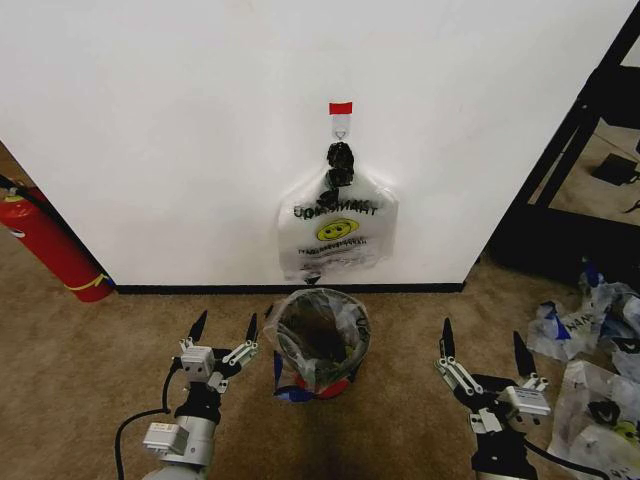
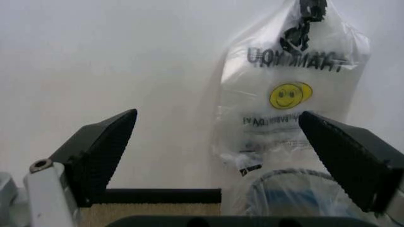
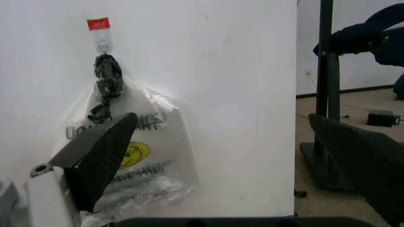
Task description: Pick up the garbage bag from the wall and place it over the trash bin.
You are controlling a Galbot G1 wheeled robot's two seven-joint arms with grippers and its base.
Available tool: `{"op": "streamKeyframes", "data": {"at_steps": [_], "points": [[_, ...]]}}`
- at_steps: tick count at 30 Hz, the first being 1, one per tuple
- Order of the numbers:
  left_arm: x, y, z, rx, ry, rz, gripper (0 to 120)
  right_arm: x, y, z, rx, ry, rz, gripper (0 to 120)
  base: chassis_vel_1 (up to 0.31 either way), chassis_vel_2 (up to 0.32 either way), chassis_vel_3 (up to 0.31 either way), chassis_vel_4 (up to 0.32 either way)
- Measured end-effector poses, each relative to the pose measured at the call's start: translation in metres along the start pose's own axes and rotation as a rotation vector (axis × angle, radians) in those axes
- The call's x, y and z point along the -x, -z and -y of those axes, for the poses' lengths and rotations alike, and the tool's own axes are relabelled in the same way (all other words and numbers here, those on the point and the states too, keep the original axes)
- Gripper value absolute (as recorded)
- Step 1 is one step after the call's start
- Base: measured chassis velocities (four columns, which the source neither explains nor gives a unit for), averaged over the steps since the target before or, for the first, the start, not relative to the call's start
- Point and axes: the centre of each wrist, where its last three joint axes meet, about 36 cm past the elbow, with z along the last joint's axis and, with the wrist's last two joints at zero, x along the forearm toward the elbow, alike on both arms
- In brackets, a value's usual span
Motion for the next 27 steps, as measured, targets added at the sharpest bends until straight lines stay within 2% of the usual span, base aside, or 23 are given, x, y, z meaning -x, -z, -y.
{"op": "streamKeyframes", "data": {"at_steps": [27], "points": [[0.002,0.008,0.013,-0.013,0.014,0.008,100,0.007,-0.013,-0.007,0.012,0.024,-0.055,100,0.0,0.0,0.0,0.0]]}}
